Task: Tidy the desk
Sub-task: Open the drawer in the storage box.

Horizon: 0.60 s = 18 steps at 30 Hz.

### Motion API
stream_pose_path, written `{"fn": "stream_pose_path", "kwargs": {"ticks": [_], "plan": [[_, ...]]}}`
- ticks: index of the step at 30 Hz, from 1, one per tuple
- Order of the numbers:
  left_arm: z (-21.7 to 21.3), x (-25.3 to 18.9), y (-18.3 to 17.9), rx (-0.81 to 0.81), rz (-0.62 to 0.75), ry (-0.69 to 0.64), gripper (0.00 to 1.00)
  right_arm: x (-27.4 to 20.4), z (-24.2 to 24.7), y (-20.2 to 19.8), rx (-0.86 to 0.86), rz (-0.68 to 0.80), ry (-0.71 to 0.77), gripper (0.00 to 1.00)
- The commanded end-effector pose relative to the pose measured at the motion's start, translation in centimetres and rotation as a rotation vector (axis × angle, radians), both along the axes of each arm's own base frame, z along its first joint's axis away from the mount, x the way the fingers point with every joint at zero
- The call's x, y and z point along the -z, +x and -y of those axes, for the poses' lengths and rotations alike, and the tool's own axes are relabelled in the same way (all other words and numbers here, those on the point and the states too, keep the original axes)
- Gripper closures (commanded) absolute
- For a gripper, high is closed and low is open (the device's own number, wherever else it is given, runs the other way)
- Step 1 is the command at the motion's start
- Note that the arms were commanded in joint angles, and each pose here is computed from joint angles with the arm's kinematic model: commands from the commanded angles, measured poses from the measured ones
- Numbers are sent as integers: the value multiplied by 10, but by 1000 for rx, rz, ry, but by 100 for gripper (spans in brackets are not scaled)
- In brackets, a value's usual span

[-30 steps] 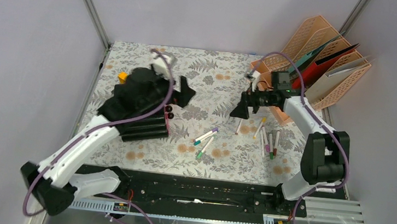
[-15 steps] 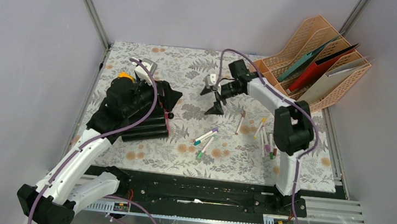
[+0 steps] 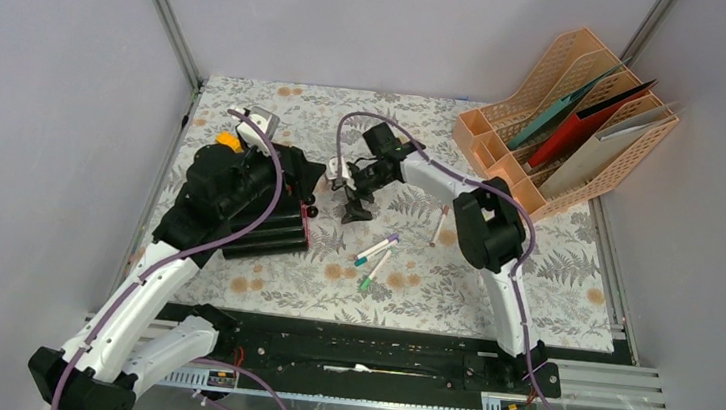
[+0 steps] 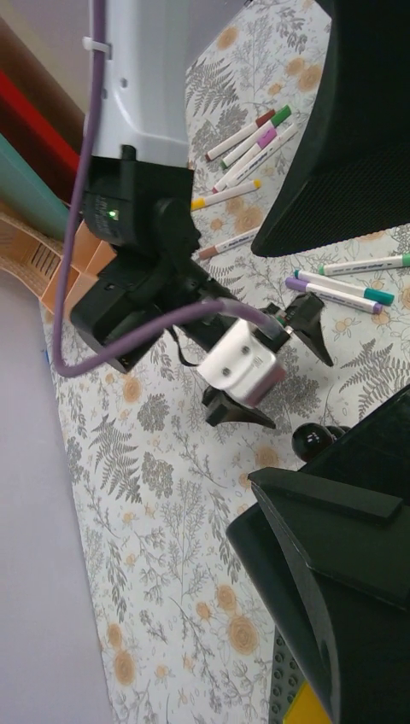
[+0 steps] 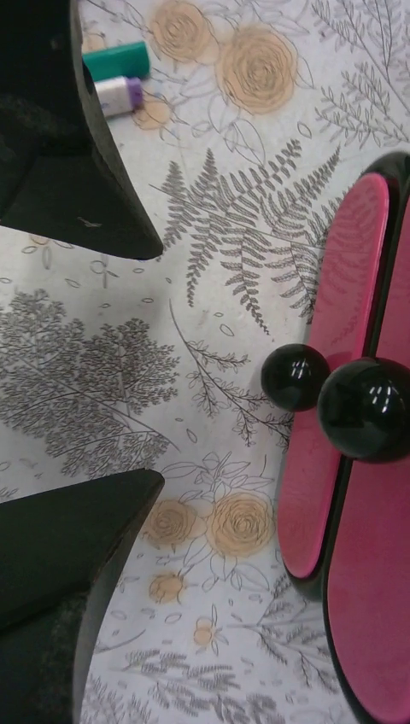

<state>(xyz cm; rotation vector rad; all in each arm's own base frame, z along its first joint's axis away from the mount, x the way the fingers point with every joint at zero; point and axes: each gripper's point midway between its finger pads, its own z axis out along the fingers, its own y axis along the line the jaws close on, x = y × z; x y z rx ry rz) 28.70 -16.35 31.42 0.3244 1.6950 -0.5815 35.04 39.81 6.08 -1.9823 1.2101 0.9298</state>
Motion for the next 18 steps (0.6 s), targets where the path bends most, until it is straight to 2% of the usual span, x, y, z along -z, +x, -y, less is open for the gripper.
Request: {"fn": "stream_pose_path", "kwargs": {"ticks": [1, 7, 18], "plan": [[-13, -17, 5, -62, 84, -9, 1, -2, -25, 9, 67, 20, -20, 2], [-27, -30, 1, -121, 143, -34, 1, 3, -49, 9, 131, 11, -38, 7], [-64, -52, -10, -291, 257, -94, 1, 11, -72, -8, 147, -35, -54, 15]]}}
